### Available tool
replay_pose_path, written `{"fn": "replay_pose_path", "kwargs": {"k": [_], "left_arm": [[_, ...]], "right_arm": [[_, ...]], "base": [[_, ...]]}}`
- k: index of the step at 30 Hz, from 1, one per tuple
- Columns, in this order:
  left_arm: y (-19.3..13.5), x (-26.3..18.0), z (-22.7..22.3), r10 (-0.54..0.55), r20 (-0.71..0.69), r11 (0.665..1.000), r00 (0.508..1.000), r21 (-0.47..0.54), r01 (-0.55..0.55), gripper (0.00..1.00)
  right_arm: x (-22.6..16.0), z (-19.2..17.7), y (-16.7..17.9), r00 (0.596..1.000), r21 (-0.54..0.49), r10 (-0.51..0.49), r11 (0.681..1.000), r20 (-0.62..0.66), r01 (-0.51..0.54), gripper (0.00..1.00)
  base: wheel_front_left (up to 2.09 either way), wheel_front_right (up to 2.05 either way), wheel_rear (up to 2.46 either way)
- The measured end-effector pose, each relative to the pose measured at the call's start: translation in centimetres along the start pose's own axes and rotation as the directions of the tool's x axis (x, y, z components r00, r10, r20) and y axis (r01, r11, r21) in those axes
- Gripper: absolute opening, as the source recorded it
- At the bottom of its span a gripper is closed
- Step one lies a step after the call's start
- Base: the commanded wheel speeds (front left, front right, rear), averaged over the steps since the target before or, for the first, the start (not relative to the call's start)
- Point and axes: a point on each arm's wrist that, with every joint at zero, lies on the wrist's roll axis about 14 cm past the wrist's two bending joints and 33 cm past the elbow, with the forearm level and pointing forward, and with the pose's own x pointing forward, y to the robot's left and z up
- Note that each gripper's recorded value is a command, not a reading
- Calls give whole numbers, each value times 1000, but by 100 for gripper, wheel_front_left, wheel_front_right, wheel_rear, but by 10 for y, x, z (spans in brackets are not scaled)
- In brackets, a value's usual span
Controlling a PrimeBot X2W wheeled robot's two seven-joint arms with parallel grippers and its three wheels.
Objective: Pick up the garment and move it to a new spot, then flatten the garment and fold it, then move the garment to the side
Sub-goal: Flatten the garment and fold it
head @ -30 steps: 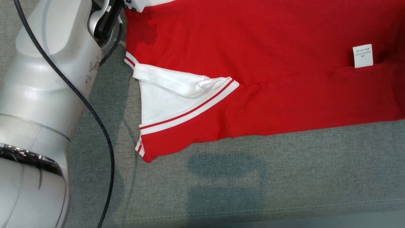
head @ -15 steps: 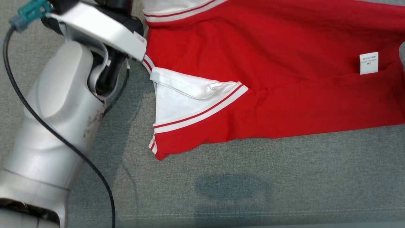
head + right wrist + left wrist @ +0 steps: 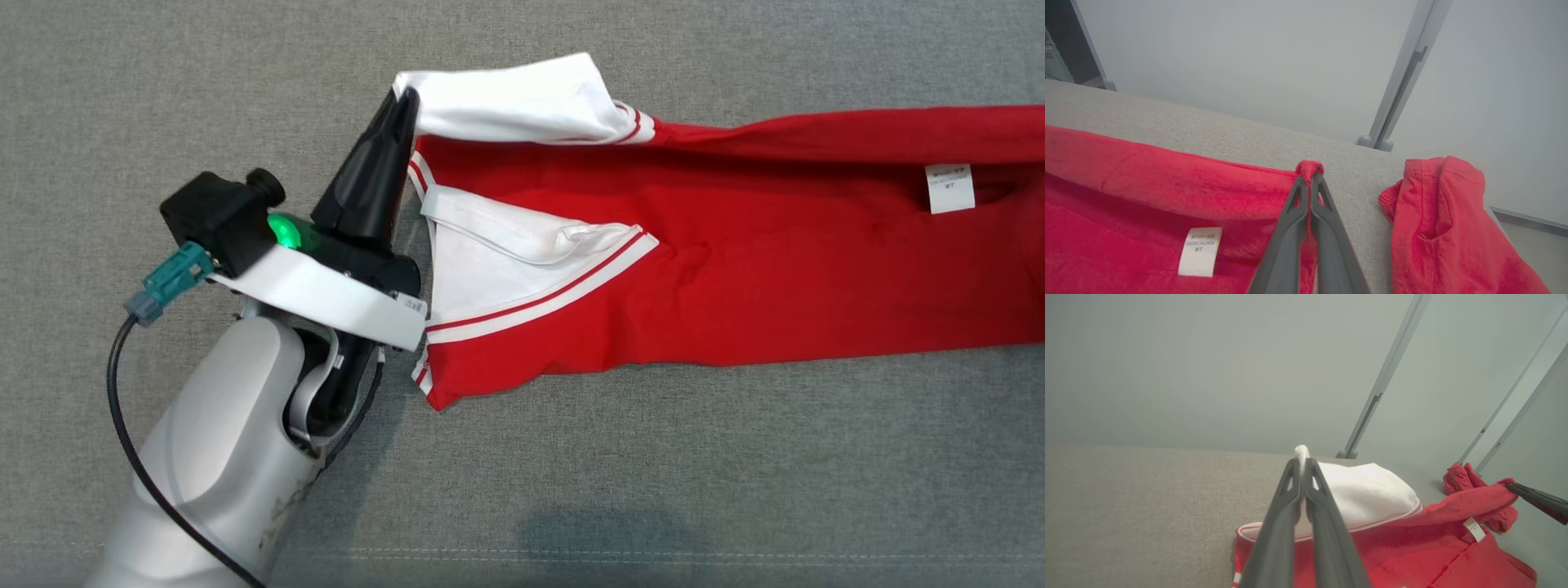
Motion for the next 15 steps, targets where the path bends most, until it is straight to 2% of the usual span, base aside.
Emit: {"fn": "replay_pose_path", "kwargs": {"k": [10, 12, 13, 14, 15], "left_arm": [[-13, -33, -5, 25, -21, 998, 999, -51, -26, 0], [-15, -39, -8, 30, -36, 998, 999, -60, -32, 0], [-15, -42, -10, 34, -49, 997, 998, -70, -38, 0], [-18, -48, -17, 39, -73, 995, 997, -87, -45, 0], [-19, -51, -20, 40, -89, 995, 995, -89, -48, 0]], "right_arm": [[-29, -27, 0, 998, -32, -32, 999, -59, 30, 0], [-33, -32, -2, 996, -22, -49, 999, -70, 47, 8], [-34, -35, -2, 996, -23, -52, 998, -78, 50, 7], [-36, -43, -3, 993, -23, -62, 998, -100, 60, 0], [-37, -45, -4, 992, -26, -67, 998, -105, 65, 0]], "base": [[0, 0, 0], [0, 0, 0], [0, 0, 0], [0, 0, 0], [0, 0, 0]]}}
